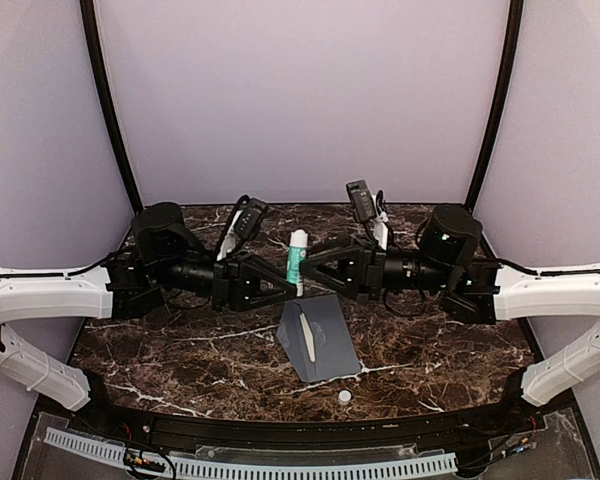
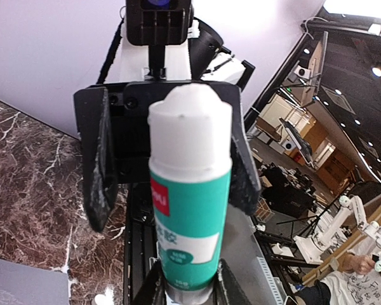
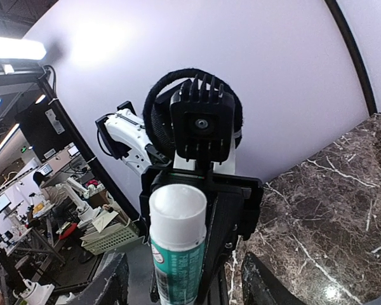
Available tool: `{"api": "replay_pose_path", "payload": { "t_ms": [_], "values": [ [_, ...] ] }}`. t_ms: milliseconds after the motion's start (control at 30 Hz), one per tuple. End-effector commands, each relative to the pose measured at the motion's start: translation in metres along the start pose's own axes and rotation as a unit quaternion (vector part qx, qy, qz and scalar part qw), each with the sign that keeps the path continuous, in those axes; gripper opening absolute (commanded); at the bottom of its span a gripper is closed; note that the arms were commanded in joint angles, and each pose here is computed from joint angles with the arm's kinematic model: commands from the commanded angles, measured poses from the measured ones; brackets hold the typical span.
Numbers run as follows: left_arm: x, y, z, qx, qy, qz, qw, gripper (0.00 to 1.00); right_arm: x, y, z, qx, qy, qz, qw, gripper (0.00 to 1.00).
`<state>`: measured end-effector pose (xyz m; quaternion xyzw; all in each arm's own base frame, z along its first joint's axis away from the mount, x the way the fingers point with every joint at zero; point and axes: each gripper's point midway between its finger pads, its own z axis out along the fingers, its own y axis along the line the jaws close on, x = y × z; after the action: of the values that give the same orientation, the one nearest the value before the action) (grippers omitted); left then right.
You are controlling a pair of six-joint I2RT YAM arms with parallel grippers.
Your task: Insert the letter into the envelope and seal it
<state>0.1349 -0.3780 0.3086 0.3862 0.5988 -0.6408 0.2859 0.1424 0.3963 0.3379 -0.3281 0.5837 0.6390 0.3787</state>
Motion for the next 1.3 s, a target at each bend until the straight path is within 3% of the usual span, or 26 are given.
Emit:
{"api": "replay_pose_path", "payload": {
  "t_ms": [0,300,567,700,800,933,1100,1267],
  "values": [
    [-0.002,-0.030,-0.002,0.072,0.017,0.020,0.997,0.00,-0.018,0.034,0.004,-0.089,-0.016,-0.031,0.995,0.53],
    [0.003,-0.025,0.001,0.072,0.024,0.009,0.997,0.00,-0.018,0.044,0.012,-0.115,-0.009,-0.032,0.993,0.37],
    [0.000,-0.006,0.000,0.011,0.007,0.014,1.000,0.00,-0.017,0.035,0.014,-0.089,-0.005,-0.017,0.996,0.09],
    [-0.004,0.034,-0.009,-0.115,-0.014,0.014,0.993,0.00,-0.017,0.010,0.014,-0.007,-0.009,-0.011,1.000,0.02],
    [-0.010,0.072,-0.026,-0.238,-0.035,0.022,0.970,0.00,-0.017,-0.025,0.018,0.104,-0.007,-0.004,0.995,0.01],
    [-0.004,0.110,-0.047,-0.345,-0.039,0.014,0.938,0.00,-0.003,-0.067,0.026,0.236,0.018,0.021,0.971,0.00],
    [-0.005,0.127,-0.061,-0.402,-0.054,0.009,0.914,0.00,0.024,-0.120,0.026,0.385,0.035,0.071,0.919,0.00],
    [0.002,0.127,-0.054,-0.386,-0.037,0.009,0.922,0.00,0.027,-0.125,0.035,0.395,0.037,0.080,0.915,0.00]
  ]
}}
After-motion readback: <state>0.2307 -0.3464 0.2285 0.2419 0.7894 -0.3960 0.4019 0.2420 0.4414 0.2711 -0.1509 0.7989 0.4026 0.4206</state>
